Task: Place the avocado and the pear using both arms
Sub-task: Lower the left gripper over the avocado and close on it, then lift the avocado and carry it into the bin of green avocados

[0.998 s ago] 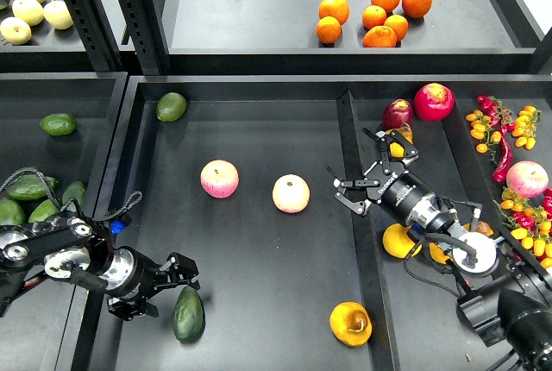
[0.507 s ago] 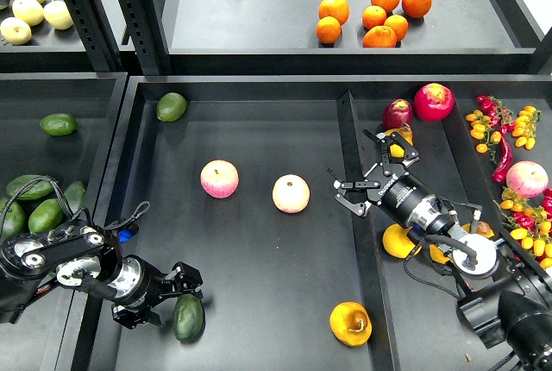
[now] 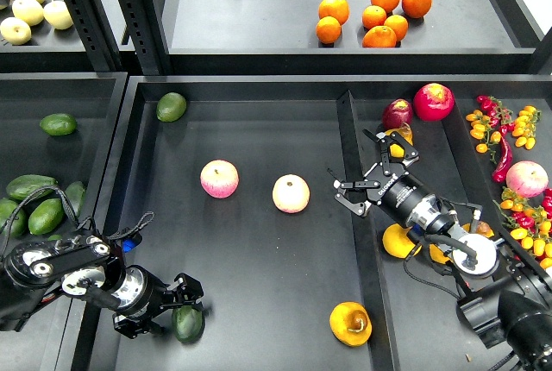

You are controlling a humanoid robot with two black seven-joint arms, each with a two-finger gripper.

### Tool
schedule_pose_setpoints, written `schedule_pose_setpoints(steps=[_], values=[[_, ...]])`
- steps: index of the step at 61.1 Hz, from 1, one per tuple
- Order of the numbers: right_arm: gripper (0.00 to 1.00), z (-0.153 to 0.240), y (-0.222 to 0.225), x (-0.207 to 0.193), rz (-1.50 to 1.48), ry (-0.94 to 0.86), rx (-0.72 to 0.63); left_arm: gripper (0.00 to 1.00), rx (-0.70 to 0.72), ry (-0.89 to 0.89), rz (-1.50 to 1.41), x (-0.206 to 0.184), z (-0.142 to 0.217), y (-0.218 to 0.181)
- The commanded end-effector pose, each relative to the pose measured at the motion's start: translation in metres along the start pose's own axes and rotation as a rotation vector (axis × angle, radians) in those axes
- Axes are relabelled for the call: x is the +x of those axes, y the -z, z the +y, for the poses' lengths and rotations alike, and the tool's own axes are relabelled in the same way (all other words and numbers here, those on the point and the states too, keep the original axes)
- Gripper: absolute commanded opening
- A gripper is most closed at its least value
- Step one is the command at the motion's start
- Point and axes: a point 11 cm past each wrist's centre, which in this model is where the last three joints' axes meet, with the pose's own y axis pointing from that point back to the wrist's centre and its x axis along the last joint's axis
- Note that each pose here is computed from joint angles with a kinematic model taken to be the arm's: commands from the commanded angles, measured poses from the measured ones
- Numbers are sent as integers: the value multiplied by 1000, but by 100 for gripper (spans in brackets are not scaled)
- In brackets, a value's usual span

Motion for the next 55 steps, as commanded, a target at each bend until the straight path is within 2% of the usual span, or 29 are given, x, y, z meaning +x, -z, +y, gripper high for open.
schedule_pose_setpoints(steps=[1, 4, 19, 32, 37, 55], values=[[100, 0, 0, 1, -1, -2, -1, 62, -11, 1, 10, 0, 0, -1], [100, 0, 0, 1, -1, -2, -1, 53, -15, 2, 18, -1, -1, -1], [100, 1, 0, 1, -2, -2, 1, 42, -51, -20, 34, 8, 6, -10], [100, 1, 0, 1, -3, -3, 2, 40, -126, -70, 54, 31, 31, -29], [100, 1, 0, 1, -3, -3, 2, 40, -141, -168, 89, 69, 67, -22], [100, 1, 0, 1, -3, -3, 1, 41, -168, -275, 201, 114, 124, 6]])
